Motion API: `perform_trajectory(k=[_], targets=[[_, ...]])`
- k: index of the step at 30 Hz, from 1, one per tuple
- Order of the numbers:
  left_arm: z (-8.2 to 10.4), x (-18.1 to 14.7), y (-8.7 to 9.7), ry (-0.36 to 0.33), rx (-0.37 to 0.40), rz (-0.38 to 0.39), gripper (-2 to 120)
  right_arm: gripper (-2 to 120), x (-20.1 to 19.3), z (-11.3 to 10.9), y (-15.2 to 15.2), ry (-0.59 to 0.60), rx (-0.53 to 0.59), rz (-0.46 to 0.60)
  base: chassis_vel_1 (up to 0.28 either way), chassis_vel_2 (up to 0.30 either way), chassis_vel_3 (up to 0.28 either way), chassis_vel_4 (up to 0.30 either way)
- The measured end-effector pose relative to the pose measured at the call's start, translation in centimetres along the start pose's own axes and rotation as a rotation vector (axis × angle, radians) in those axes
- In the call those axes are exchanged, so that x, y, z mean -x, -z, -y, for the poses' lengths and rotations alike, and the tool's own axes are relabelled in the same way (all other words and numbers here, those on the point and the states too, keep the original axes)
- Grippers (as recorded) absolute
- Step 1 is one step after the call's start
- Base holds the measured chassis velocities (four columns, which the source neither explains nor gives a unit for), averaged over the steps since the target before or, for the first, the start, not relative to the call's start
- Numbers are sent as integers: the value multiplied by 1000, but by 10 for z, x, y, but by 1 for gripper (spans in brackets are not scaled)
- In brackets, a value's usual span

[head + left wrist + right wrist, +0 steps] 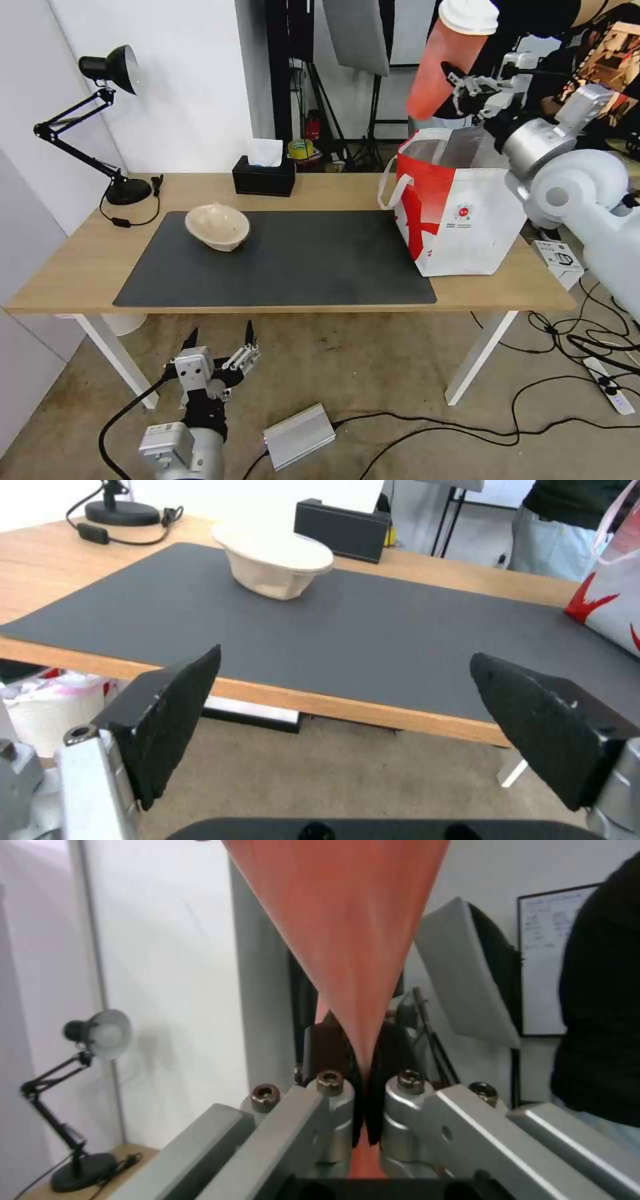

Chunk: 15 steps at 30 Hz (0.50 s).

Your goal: Pick up the trash from the table and place it into the takeout bag.

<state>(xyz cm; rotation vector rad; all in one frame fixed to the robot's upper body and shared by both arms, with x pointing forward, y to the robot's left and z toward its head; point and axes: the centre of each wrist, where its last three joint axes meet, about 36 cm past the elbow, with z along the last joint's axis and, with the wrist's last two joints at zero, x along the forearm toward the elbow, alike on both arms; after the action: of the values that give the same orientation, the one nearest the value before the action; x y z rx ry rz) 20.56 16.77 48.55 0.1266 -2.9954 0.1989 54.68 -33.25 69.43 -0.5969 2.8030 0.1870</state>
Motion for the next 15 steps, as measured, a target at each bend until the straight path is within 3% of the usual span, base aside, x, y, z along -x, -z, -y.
perform_trajectory(k=[8,14,15], targets=[[-2,-1,2,1,6,6,100,0,-3,26,1,-61,-7,1,0,0,0,0],[-2,-1,2,0,6,8,100,0,-5,32,-2,-75,-6,-3,0,0,0,0],[-3,-1,3,0,8,9,100,0,-7,42,-8,-100,-4,-12,0,0,0,0]])
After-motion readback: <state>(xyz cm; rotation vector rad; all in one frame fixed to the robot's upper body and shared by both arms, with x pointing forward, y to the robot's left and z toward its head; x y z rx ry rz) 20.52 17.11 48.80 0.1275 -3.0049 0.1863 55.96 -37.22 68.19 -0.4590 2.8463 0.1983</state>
